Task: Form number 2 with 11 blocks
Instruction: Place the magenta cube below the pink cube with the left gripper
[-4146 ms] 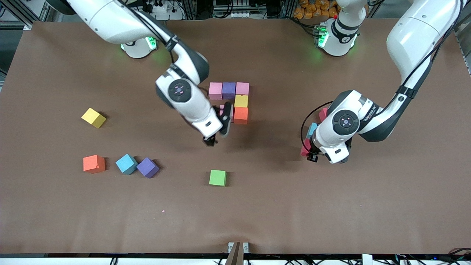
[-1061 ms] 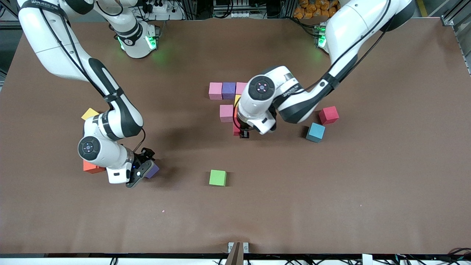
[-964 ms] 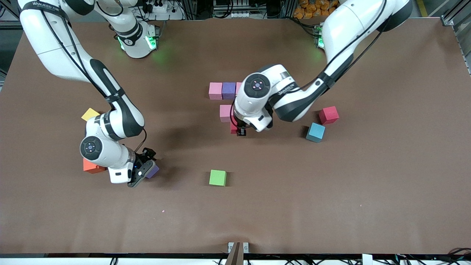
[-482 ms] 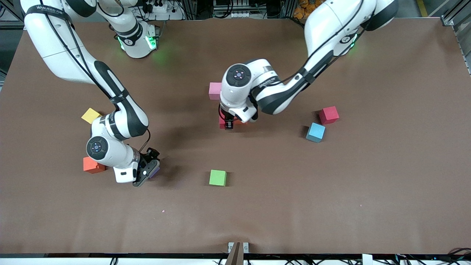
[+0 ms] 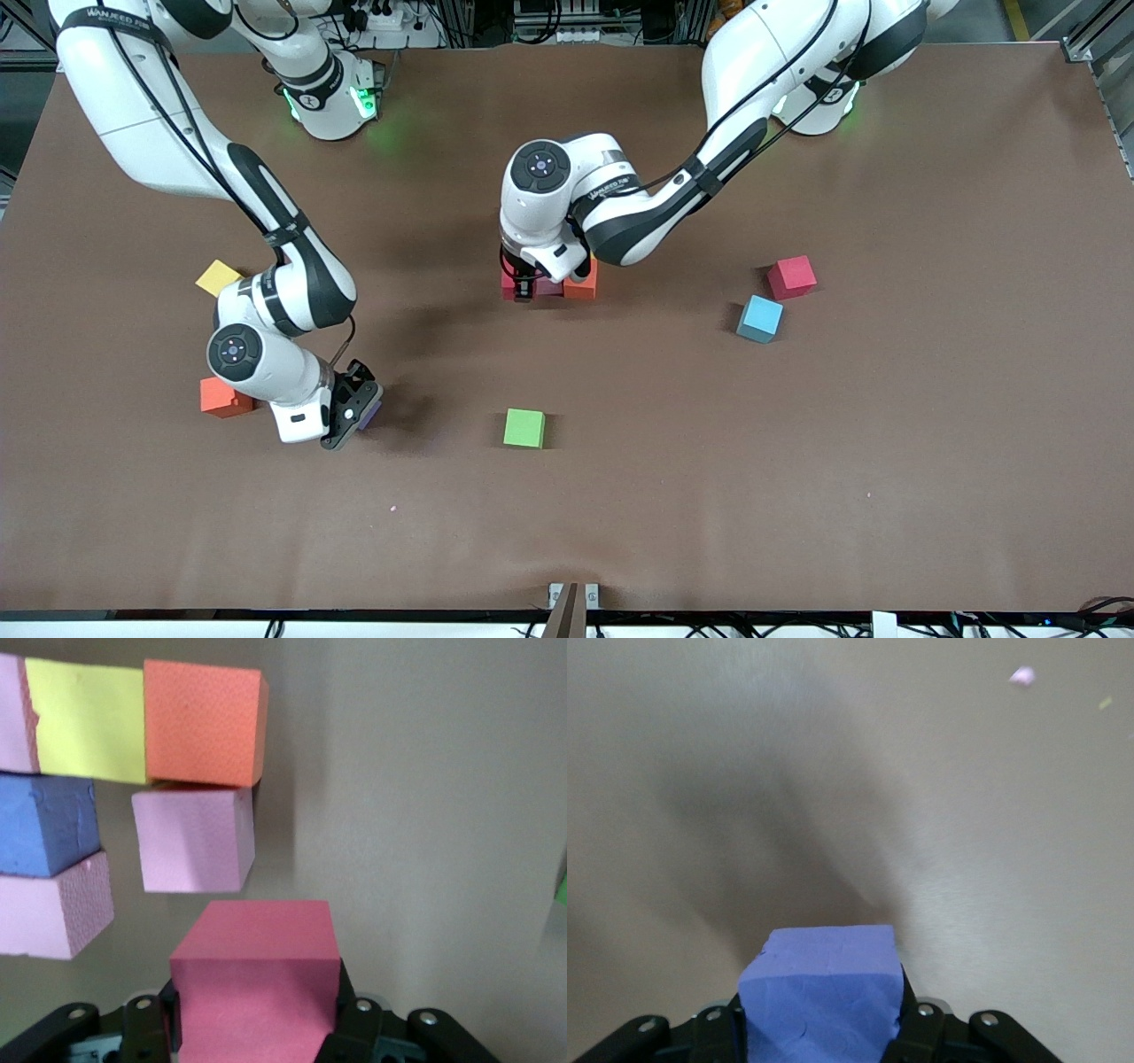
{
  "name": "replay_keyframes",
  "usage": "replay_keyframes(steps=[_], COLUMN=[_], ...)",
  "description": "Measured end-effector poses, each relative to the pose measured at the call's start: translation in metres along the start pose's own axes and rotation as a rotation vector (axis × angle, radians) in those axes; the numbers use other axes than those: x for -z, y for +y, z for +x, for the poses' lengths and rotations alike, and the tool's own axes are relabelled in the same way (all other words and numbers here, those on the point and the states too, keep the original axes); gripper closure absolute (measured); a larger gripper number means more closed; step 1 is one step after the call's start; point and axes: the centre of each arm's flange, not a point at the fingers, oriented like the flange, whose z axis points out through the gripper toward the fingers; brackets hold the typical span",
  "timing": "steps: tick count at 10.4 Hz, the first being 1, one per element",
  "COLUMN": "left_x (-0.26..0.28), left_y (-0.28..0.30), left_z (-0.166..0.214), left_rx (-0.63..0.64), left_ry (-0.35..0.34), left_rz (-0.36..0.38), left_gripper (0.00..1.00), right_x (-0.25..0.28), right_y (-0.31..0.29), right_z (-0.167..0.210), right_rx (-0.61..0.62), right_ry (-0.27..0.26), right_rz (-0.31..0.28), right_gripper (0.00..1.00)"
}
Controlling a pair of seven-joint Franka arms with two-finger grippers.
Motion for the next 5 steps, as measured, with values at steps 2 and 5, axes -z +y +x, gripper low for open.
replay_keyframes(steps=[2, 5], left_x=[-0.005, -0.032], left_y=[-0.009, -0.02], left_z=[-0.01, -0.016], left_rx=[-0.001, -0.016], left_ry=[-0.016, 0.005], left_rz=[-0.006, -0.032], left_gripper=[0.4, 0.4], right_x=[0.035, 0.048], right_y=[0.001, 0.004], right_z=[0.003, -0.006], right_rx=[0.034, 0.098], right_ry=[-0.01, -0.043], right_rz=[-0.018, -0.003], right_gripper=[0.44, 0.44])
